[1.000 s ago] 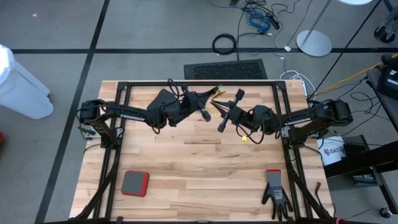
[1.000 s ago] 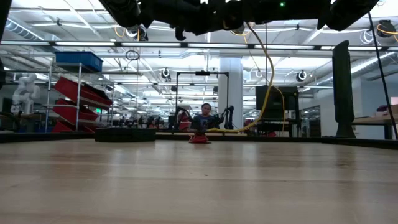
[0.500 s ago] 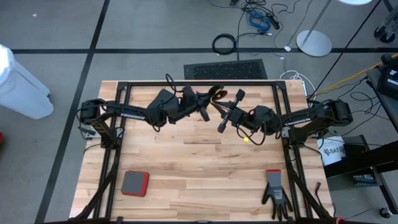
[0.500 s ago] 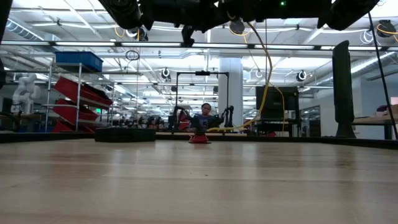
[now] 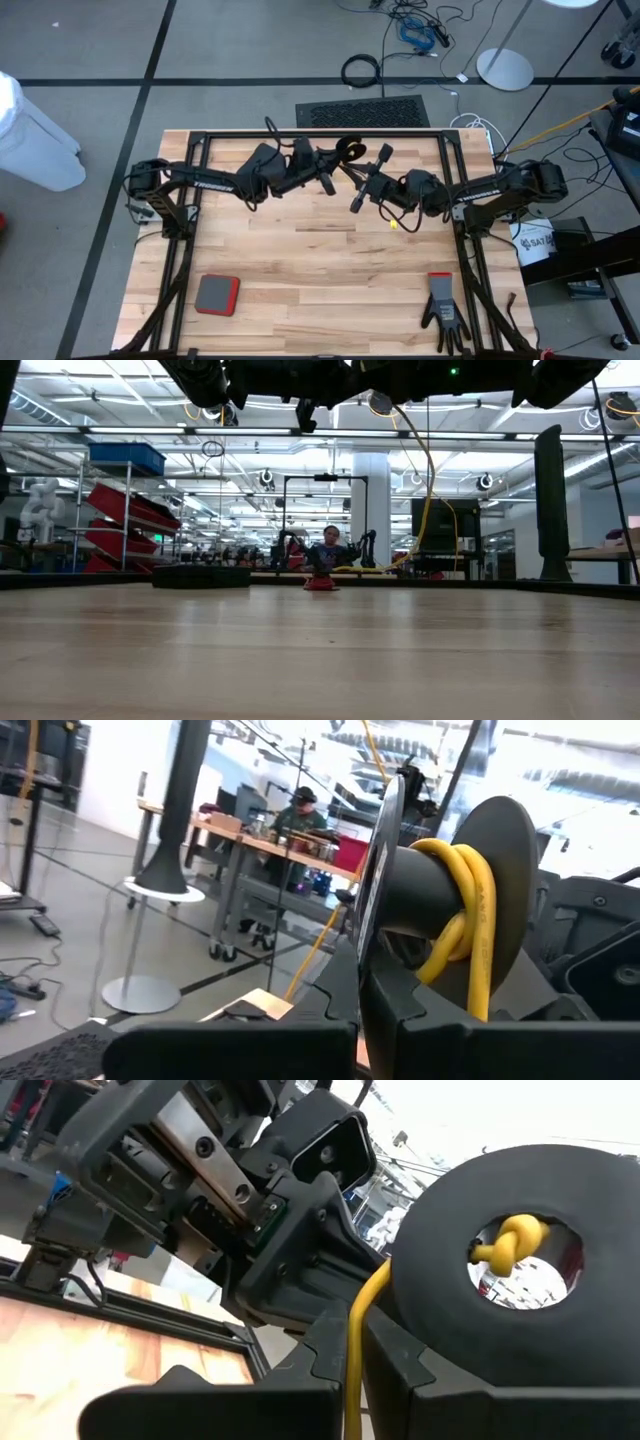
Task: Coil cords
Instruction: Coil the yellow wire onto the black spool
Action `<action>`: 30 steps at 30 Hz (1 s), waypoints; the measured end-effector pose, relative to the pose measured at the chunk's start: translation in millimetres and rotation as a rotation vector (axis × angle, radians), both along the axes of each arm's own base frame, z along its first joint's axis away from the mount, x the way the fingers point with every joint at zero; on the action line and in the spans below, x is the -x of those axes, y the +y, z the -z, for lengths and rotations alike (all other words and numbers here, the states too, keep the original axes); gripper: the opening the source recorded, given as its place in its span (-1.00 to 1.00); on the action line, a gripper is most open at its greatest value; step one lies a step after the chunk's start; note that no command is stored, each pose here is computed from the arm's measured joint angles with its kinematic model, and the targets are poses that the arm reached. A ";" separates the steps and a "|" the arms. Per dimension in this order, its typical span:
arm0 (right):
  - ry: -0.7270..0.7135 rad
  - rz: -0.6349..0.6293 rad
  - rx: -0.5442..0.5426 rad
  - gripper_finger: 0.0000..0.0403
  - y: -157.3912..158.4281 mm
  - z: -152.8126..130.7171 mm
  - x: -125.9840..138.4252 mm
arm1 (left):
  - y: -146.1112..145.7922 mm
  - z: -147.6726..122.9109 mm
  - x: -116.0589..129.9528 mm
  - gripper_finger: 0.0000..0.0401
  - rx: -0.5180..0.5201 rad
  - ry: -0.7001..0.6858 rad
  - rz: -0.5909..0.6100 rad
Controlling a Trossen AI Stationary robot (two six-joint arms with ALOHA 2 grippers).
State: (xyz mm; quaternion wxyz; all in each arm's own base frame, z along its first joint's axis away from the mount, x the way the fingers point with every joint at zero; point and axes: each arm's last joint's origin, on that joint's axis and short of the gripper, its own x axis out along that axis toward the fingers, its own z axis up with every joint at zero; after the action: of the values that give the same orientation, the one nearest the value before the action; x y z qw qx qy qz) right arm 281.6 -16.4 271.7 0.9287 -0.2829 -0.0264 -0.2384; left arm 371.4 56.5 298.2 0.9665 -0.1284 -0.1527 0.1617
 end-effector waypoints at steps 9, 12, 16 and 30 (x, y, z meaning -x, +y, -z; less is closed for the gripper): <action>0.105 0.029 -0.005 -0.93 2.8 9.5 -1.1 | 5.1 0.9 4.5 -1.00 -0.016 0.117 0.115; 0.150 0.052 -0.011 -0.93 2.4 13.2 -0.5 | 6.9 -1.7 8.2 -1.00 -0.037 0.151 0.148; 0.260 0.066 -0.039 -0.93 1.6 26.4 0.5 | 4.0 -13.6 16.1 -1.00 -0.086 0.165 0.177; 0.359 0.059 -0.121 -0.93 1.3 35.8 4.6 | -0.8 -23.1 40.2 -1.00 -0.146 0.370 0.228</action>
State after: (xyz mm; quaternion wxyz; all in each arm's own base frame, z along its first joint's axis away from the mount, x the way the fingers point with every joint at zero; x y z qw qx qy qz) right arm 277.0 -15.2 235.9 0.9264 -0.2651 0.1626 -0.2125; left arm 331.1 55.7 321.3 0.9967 -0.0430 0.0314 0.0606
